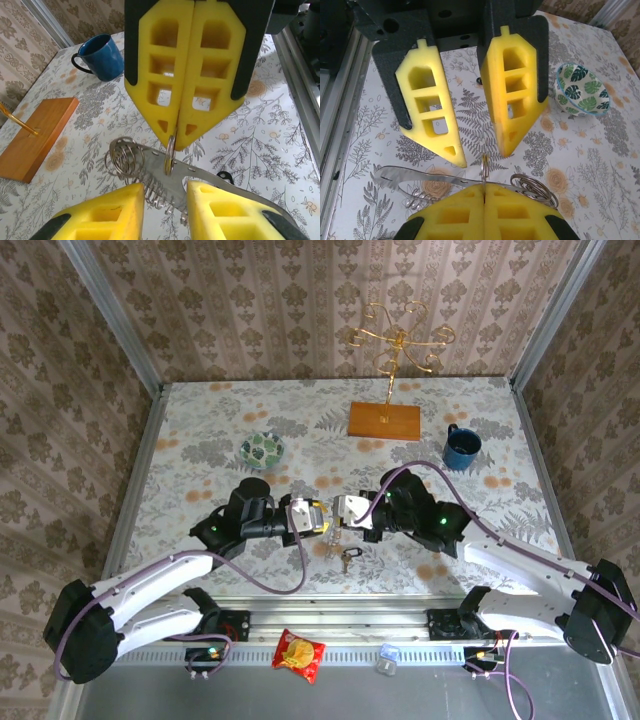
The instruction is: Put the keys on the keyring
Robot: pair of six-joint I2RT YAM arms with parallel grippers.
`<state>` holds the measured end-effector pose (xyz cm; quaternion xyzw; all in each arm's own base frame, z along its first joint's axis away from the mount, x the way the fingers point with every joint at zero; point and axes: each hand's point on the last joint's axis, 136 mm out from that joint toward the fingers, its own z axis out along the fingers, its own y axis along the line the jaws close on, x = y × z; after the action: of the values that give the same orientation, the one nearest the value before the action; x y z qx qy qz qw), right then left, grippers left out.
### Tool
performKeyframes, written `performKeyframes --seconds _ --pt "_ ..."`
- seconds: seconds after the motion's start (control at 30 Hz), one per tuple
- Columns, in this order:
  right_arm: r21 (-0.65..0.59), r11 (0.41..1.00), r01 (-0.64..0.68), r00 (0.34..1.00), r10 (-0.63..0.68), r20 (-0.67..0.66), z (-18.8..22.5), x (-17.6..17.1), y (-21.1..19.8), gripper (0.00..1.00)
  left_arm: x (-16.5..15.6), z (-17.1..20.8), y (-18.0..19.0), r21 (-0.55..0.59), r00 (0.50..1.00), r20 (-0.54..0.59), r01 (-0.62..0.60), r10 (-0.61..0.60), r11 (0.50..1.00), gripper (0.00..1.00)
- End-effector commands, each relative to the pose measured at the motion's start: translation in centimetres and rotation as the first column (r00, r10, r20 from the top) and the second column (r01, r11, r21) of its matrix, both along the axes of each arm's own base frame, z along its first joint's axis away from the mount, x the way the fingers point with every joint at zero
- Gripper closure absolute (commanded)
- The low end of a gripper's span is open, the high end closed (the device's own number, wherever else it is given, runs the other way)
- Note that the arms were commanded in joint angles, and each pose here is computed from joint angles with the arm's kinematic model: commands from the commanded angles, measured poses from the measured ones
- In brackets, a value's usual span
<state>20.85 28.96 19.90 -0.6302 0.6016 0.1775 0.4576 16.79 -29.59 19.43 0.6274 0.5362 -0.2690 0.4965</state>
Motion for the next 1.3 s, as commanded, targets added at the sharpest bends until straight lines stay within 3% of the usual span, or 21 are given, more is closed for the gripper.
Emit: performKeyframes --seconds 0.0,0.2,0.33,0.4,0.5,0.6,0.83,1.27 --pt "-0.006 0.999 -0.045 0.998 0.045 0.045 1.3 -0.1 0.7 1.0 -0.1 2.2 -0.6 -0.054 0.999 0.033 0.041 -0.039 0.998 0.74" --pt "-0.033 0.996 -0.083 0.995 0.085 0.053 1.5 -0.5 1.6 1.0 -0.5 2.2 -0.7 -0.056 0.999 0.013 0.054 -0.053 0.997 0.8" --pt "-0.037 0.995 -0.096 0.994 0.098 0.054 1.8 -0.7 1.8 1.0 -0.7 2.3 -0.7 -0.05 0.998 0.008 0.062 -0.062 0.997 0.97" --pt "-0.005 0.997 -0.082 0.996 0.082 0.047 2.2 -0.8 1.6 1.0 -0.8 2.5 -0.7 -0.048 0.998 0.011 0.064 -0.064 0.997 1.0" --pt "0.139 0.989 -0.049 0.999 0.051 -0.011 3.4 -0.8 0.5 0.72 -1.0 3.1 -0.6 -0.086 0.998 0.012 0.06 -0.059 0.995 1.0" --pt "0.282 0.958 -0.05 0.997 0.065 -0.044 4.4 -1.4 -0.6 0.66 -1.2 4.1 -0.7 -0.161 0.998 0.004 0.057 -0.057 0.985 1.0" --pt "0.335 0.94 -0.06 0.994 0.086 -0.064 3.7 -2.1 -0.7 0.67 -2.5 5.5 -0.9 -0.308 0.994 -0.019 0.098 -0.109 0.946 1.0" --pt "0.338 0.934 -0.114 0.988 0.144 -0.063 4.5 -2.3 0.5 0.76 -3.5 5.4 -1.0 -0.313 0.987 -0.016 0.147 -0.16 0.938 1.0"
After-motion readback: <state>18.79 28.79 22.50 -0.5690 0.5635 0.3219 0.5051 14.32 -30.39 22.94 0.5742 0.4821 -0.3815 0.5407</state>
